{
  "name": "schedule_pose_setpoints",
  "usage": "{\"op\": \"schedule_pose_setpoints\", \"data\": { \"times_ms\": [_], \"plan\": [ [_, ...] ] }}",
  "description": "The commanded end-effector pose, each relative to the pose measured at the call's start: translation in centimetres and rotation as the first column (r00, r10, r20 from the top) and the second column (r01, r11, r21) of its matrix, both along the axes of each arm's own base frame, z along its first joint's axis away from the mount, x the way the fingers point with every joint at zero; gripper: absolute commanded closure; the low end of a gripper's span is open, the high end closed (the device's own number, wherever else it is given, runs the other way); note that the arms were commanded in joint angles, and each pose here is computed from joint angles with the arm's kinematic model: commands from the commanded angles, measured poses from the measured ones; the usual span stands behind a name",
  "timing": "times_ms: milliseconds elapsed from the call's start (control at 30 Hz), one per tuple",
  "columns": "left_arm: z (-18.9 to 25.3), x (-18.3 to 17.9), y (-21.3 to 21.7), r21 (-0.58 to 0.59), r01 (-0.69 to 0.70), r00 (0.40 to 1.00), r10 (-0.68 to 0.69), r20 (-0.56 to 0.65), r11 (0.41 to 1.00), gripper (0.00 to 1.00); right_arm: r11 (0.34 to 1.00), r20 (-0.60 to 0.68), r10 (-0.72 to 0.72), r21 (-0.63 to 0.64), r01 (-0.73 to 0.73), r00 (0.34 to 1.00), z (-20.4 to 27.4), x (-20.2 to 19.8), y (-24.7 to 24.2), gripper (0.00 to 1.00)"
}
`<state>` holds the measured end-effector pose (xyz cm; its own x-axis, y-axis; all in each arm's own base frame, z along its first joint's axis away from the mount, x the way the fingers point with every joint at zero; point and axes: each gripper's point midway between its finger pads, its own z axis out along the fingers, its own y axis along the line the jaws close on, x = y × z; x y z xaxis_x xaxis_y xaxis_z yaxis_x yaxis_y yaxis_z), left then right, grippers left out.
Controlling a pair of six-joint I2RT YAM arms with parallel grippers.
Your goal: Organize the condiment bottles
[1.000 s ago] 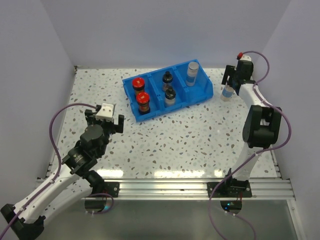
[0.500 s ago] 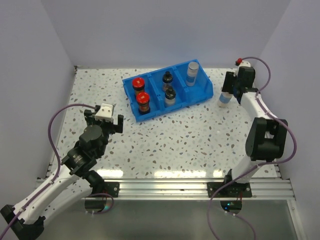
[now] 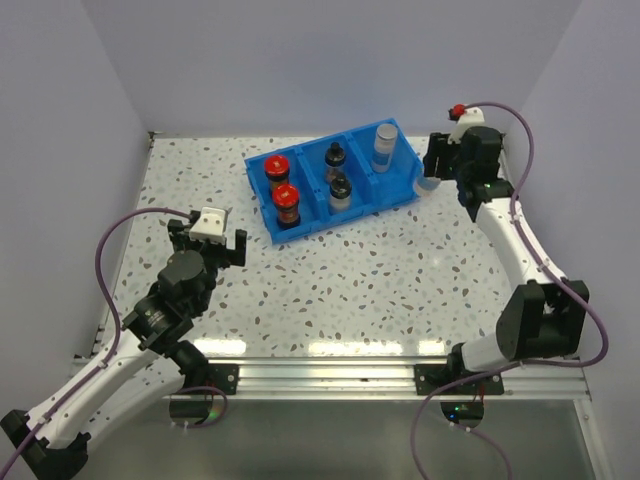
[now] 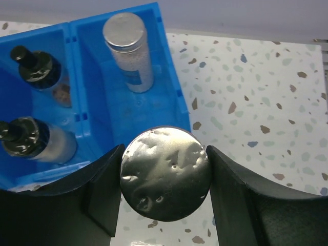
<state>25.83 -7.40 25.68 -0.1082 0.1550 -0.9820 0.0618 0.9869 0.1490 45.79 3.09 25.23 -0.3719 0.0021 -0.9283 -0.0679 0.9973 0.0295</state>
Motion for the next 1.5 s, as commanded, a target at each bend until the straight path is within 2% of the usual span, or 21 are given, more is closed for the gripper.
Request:
{"op": "schedule_pose_setpoints", "data": {
  "times_ms": [0,67,367,767,867,900,967,1000,1133,1233,1300,1467],
  "plan": [
    [0.6,0.1,0.2,-0.018,-0.015,1.0,0.015,0.018,1.0,0.0,0.994,0.118,0.108,-0.003,-0.108,0.987,4.7,1.4,4.0,1.0],
    [0.6,0.1,0.2,-0.02,-0.017,1.0,0.017,0.018,1.0,0.0,0.989,0.131,0.148,-0.029,-0.146,0.98,5.4,2.4,5.1,1.0],
    [0.2,0.3,0.3,-0.005,-0.025,1.0,0.025,0.008,1.0,0.0,0.973,0.058,0.226,-0.059,-0.223,0.972,1.2,7.7,8.8,1.0],
    [0.2,0.3,0.3,-0.002,-0.028,1.0,0.028,0.008,1.0,0.0,0.97,-0.037,0.222,-0.092,-0.224,0.974,-4.4,11.3,9.0,1.0],
    [0.2,0.3,0.4,-0.001,-0.034,0.999,0.034,0.009,0.999,0.0,0.972,-0.052,0.207,-0.101,-0.211,0.977,-5.2,11.8,8.9,0.95],
    [0.2,0.3,0.4,-0.001,-0.034,0.999,0.034,0.009,0.999,0.0,0.972,-0.058,0.207,-0.104,-0.212,0.977,-5.4,11.8,8.8,0.85],
    [0.2,0.3,0.4,-0.001,-0.036,0.999,0.036,0.01,0.999,0.0,0.971,-0.069,0.204,-0.113,-0.211,0.977,-5.8,11.7,8.6,0.57],
    [0.2,0.3,0.4,-0.002,-0.036,0.999,0.036,0.011,0.999,0.0,0.97,-0.073,0.206,-0.116,-0.214,0.976,-6.0,11.6,8.7,0.38],
    [0.2,0.3,0.5,-0.001,-0.037,0.999,0.037,0.01,0.999,0.0,0.969,-0.064,0.2,-0.132,-0.207,0.978,-5.1,11.0,8.3,0.1],
    [0.3,0.2,0.7,-0.004,-0.043,0.999,0.043,0.012,0.999,0.0,0.968,-0.042,0.205,-0.14,-0.209,0.978,-3.3,10.0,8.0,0.01],
    [0.4,0.2,0.7,-0.008,-0.045,0.999,0.045,0.017,0.999,0.0,0.966,-0.031,0.213,-0.145,-0.216,0.976,-2.2,9.2,8.0,0.01],
    [0.6,0.0,0.8,-0.018,-0.042,0.999,0.043,0.025,0.999,0.0,0.923,0.027,0.35,-0.181,-0.339,0.936,3.4,4.0,8.7,0.01]
  ]
}}
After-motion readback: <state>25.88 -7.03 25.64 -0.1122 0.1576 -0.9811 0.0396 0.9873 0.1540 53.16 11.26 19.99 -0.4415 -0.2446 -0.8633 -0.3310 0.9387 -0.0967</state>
